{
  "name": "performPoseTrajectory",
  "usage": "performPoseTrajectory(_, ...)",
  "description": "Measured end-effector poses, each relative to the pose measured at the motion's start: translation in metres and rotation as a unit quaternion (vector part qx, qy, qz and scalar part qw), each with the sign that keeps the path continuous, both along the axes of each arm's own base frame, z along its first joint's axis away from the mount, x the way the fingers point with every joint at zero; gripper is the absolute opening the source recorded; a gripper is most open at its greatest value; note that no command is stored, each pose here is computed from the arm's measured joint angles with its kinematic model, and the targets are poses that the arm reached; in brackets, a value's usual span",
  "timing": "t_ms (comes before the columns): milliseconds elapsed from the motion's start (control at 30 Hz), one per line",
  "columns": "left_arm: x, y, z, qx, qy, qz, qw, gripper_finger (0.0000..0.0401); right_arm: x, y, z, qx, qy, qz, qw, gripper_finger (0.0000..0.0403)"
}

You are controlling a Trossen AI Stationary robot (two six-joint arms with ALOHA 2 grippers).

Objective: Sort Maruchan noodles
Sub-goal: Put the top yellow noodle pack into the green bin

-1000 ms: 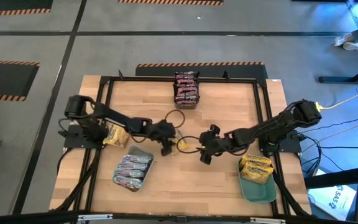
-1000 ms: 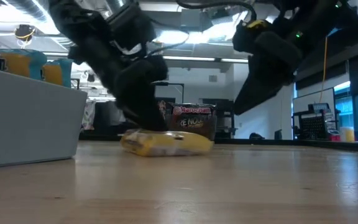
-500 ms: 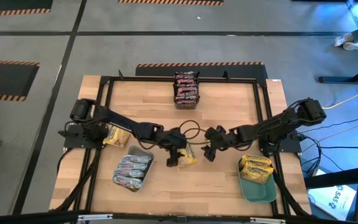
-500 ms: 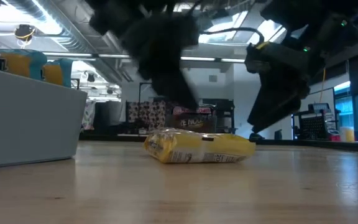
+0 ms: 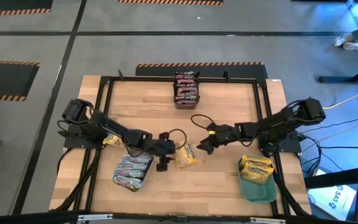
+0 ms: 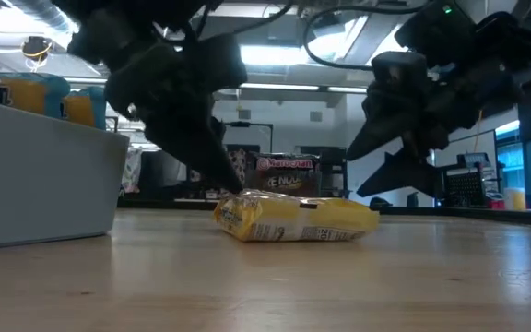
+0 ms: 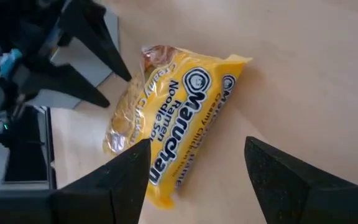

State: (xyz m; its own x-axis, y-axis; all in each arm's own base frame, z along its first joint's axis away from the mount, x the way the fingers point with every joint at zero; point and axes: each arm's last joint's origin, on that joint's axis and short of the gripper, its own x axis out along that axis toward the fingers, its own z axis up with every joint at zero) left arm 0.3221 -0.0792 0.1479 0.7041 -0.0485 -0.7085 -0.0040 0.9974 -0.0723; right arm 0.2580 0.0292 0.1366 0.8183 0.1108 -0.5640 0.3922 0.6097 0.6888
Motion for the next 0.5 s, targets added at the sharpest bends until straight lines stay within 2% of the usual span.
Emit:
performPoseTrajectory(200,-0.002,0.003,-0.01,-0.016,-0.046,0.012,0.999,0.0174,0.013,0.002,-0.01,0.016,0.021,-0.012,1.0,0.0243)
performPoseTrajectory(500,-0.01,0.008,-0.024,-0.008,-0.027,0.02,0.999,0.0174,0.034,0.005,-0.022,0.02,0.04,0.001,0.999,0.0243)
